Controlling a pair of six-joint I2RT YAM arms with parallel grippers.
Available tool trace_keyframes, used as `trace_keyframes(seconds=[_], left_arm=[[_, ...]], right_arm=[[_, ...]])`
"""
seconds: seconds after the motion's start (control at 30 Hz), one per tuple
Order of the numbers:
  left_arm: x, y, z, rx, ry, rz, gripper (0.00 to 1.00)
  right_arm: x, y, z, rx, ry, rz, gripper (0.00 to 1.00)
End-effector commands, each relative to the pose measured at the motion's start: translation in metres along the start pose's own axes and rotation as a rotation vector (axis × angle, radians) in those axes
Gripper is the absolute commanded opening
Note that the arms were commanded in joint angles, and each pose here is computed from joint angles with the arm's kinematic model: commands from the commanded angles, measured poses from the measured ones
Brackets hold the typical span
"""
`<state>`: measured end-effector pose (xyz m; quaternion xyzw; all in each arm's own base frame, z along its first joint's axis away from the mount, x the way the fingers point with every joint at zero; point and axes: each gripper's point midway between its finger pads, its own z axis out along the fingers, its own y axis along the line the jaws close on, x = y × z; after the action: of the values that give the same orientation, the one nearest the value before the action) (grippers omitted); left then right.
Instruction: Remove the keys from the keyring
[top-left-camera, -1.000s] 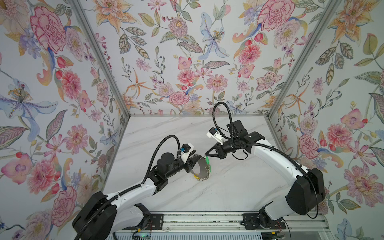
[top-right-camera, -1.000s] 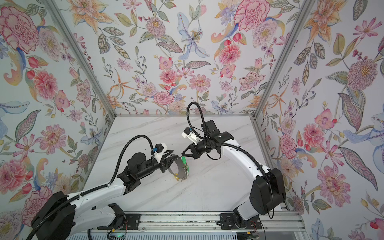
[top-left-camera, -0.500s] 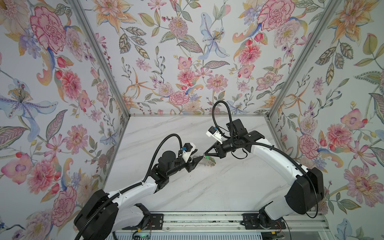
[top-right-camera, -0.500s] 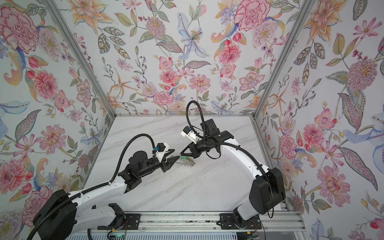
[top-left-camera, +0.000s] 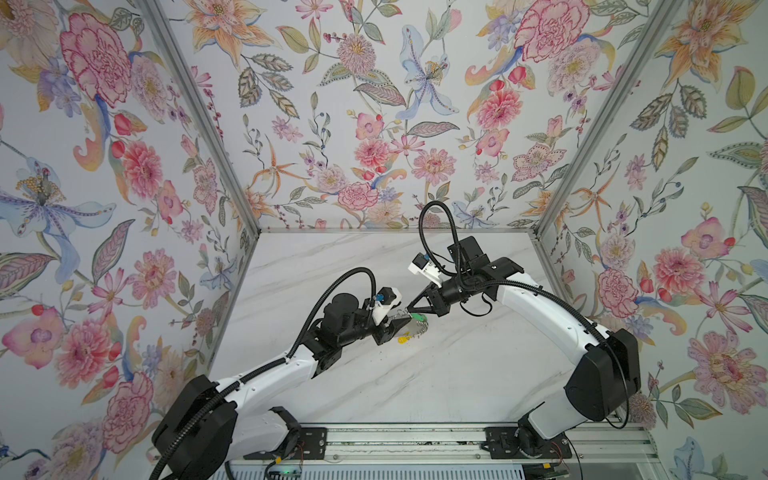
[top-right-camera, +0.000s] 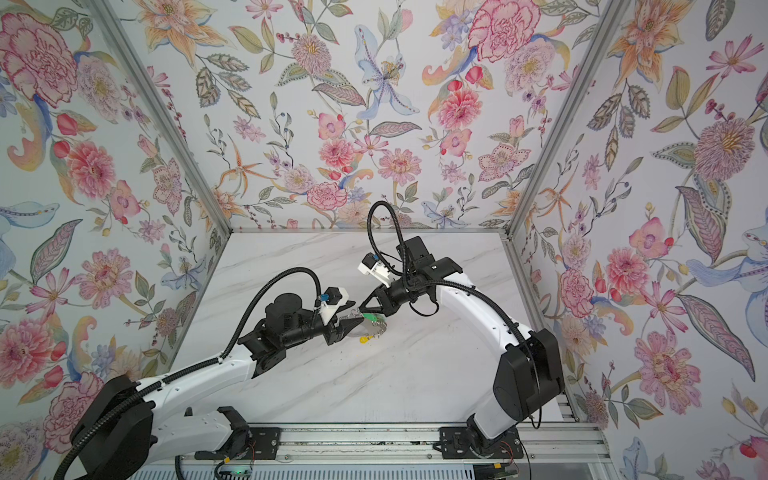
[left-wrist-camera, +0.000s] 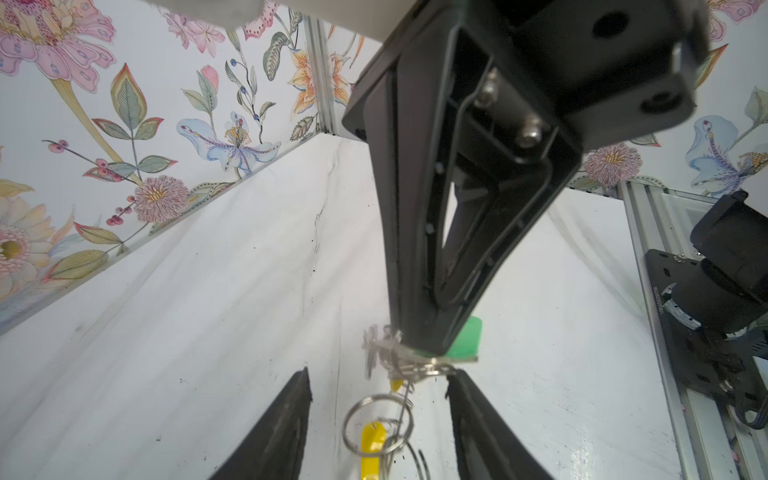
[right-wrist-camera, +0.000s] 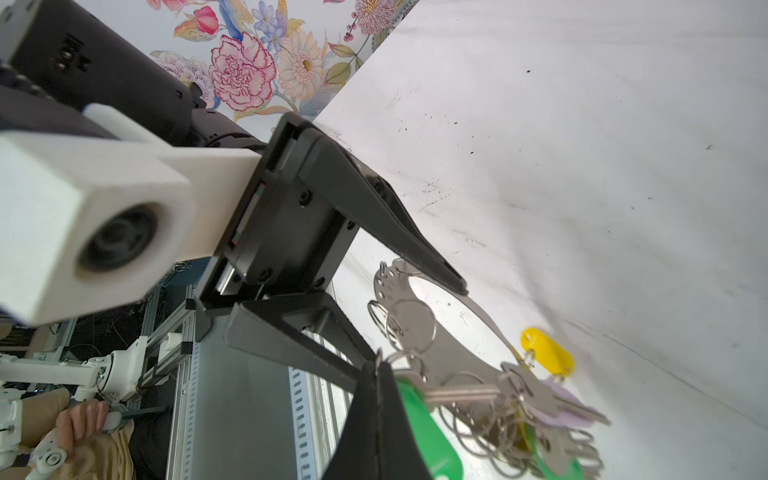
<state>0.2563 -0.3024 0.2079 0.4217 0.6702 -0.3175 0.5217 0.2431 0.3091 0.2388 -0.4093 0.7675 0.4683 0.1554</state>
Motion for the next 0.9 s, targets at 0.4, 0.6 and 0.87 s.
trace_keyframes(seconds=[0.4,0.6,0.87], left_arm=[[-0.009,0.000,0.000,0.016,-0.035,0.004,0.33],[-0.010,0.002,-0.005,-0.004,-0.049,0.000,0.34],[-0.012,0.003,-0.009,-0.021,-0.057,-0.001,0.37]], right_arm=[[-0.003,0.016,0.009,-0.083,0.014,-0.042,0.00],[-0.009,0.015,0.001,-0.063,-0.007,-0.054,0.00],[-0.011,0.015,0.000,-0.060,-0.012,-0.057,0.00]])
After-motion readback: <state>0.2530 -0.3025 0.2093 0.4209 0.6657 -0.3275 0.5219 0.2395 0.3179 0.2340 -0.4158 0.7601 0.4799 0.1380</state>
